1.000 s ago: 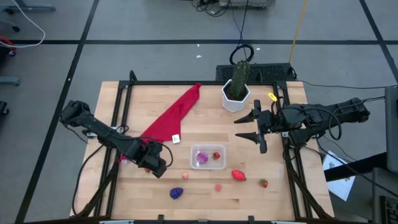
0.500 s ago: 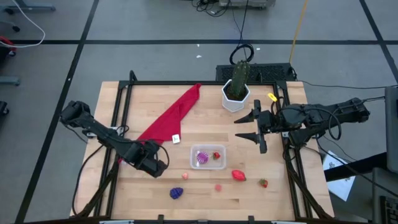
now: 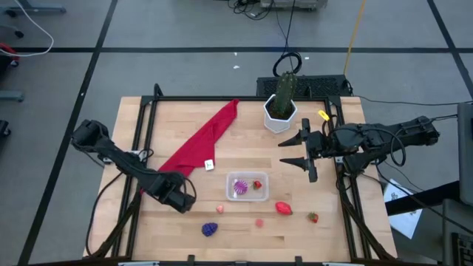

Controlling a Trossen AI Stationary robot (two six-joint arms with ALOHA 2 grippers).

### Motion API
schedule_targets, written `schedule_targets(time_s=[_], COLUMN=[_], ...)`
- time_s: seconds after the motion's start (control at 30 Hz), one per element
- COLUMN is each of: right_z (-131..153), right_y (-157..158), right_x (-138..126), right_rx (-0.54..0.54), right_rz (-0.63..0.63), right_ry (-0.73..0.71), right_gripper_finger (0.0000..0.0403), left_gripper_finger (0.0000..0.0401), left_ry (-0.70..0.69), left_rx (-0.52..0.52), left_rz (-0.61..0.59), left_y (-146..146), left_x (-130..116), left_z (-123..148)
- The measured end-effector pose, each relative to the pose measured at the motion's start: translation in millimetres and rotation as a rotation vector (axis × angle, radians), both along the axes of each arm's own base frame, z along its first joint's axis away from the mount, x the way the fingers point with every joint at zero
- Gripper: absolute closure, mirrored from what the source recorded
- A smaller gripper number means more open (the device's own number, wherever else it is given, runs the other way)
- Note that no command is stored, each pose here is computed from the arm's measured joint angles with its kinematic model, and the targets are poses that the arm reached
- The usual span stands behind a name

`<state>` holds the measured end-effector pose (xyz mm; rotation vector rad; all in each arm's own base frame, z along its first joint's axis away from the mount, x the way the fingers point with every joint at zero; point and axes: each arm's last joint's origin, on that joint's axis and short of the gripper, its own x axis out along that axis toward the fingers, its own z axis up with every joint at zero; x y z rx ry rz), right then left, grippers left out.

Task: Pick and placing Produce into tupperware
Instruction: Put the left red strawberry into the transparent bin

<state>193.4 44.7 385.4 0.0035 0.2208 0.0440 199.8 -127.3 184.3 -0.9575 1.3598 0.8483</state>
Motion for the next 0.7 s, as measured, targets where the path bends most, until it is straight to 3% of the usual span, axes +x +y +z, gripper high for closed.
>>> schedule_targets(time_s=[0.5,0.7], right_z=[0,0], right_y=[0,0], right_x=[0,0], right_rx=[-0.019,-0.017], right_rz=[0.004,0.003], right_ry=[-0.001,-0.001], right_gripper_finger=[0.0195,0.0195], left_gripper_finger=[0.002,0.002], left_ry=[-0.03,0.036], left_rx=[-0.025,-0.009], left_rz=[0.032,0.016], left_y=[-5,-10], left_x=[-1,3], left_z=[-4,-20])
